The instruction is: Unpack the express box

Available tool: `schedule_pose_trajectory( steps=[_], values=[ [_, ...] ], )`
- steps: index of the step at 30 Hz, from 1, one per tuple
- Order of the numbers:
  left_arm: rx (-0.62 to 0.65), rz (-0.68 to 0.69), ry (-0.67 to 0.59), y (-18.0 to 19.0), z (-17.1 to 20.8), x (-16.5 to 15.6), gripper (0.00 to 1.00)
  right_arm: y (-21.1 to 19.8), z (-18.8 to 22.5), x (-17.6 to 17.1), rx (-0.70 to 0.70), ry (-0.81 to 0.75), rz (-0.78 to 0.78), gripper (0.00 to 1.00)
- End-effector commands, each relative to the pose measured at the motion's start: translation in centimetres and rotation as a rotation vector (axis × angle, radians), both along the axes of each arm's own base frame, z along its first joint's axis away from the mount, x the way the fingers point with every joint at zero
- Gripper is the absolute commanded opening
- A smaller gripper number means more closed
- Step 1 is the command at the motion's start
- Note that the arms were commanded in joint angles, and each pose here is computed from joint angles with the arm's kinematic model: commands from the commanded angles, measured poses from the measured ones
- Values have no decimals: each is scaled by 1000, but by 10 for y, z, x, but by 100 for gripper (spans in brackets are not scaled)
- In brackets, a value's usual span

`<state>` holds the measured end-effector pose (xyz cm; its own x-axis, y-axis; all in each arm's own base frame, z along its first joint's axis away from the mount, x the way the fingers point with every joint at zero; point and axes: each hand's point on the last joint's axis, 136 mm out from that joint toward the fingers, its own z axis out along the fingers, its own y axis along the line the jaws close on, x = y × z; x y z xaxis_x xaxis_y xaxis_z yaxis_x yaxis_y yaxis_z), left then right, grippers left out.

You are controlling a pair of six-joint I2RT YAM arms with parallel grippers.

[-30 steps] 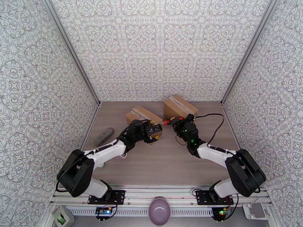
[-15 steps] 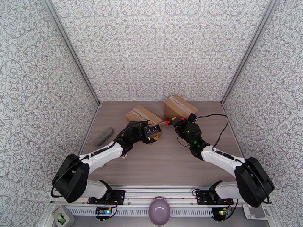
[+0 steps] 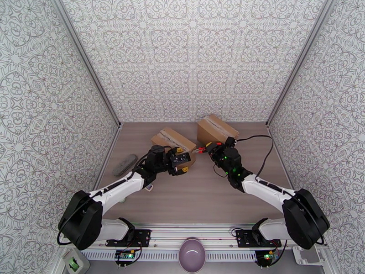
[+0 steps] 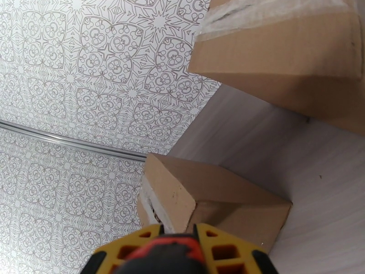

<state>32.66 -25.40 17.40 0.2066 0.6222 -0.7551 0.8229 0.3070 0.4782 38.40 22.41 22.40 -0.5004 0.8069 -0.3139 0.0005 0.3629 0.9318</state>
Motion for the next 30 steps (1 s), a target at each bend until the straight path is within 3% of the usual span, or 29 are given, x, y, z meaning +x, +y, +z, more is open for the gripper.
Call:
schedule_pose_trajectory(
  steps=[1, 30],
  values=[
    [4, -42, -21, 0, 12, 2, 85, 1, 17, 12, -1, -49, -22, 0],
    [21, -76, -27, -16, -3, 12, 80, 2, 23, 18, 32, -44, -39, 0]
  ],
)
